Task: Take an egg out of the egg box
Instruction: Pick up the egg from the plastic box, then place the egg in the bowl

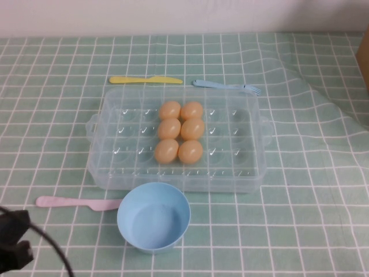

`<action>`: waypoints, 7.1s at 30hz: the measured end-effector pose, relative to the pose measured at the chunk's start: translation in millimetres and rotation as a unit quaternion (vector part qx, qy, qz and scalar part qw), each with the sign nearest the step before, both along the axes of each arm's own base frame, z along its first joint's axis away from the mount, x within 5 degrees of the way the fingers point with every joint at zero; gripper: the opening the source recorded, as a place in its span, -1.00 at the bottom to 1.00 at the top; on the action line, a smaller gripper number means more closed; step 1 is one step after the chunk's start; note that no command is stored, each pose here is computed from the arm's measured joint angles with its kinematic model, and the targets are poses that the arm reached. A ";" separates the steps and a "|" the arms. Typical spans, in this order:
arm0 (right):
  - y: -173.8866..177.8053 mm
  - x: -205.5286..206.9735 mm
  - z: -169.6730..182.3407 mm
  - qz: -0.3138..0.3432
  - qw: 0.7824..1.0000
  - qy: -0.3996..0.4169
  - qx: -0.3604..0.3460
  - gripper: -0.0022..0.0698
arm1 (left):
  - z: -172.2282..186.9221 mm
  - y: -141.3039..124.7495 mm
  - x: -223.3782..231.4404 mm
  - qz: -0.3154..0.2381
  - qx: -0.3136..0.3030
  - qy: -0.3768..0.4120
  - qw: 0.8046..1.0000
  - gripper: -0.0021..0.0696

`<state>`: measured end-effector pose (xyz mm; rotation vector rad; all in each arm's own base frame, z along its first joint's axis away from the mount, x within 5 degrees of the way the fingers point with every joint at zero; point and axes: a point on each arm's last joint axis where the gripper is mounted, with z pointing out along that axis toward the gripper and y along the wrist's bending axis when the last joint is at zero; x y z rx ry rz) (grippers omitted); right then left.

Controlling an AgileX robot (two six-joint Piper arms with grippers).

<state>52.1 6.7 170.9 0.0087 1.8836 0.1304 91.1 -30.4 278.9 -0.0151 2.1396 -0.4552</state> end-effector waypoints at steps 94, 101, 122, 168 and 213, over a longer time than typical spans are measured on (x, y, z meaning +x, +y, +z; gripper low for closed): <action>0.0 0.0 0.0 0.000 1.000 0.000 0.000 -0.99 | -81.7 -192.6 290.1 -0.373 0.365 0.147 0.840 0.34; 0.0 0.0 0.0 0.000 1.000 0.000 0.000 -0.99 | -88.8 -193.9 290.7 -0.375 0.361 0.156 0.840 0.21; 0.0 0.0 0.0 0.000 1.000 0.000 0.000 -0.99 | -34.3 -181.3 269.2 -0.373 0.360 0.158 0.841 0.07; 0.0 0.0 0.0 0.000 1.000 0.000 0.000 -0.99 | -68.4 -179.3 175.6 -0.342 0.360 0.282 0.821 0.06; 0.0 0.0 0.0 0.000 1.000 0.000 0.000 -0.99 | 18.4 -188.2 123.4 -0.351 0.316 0.147 0.869 -0.42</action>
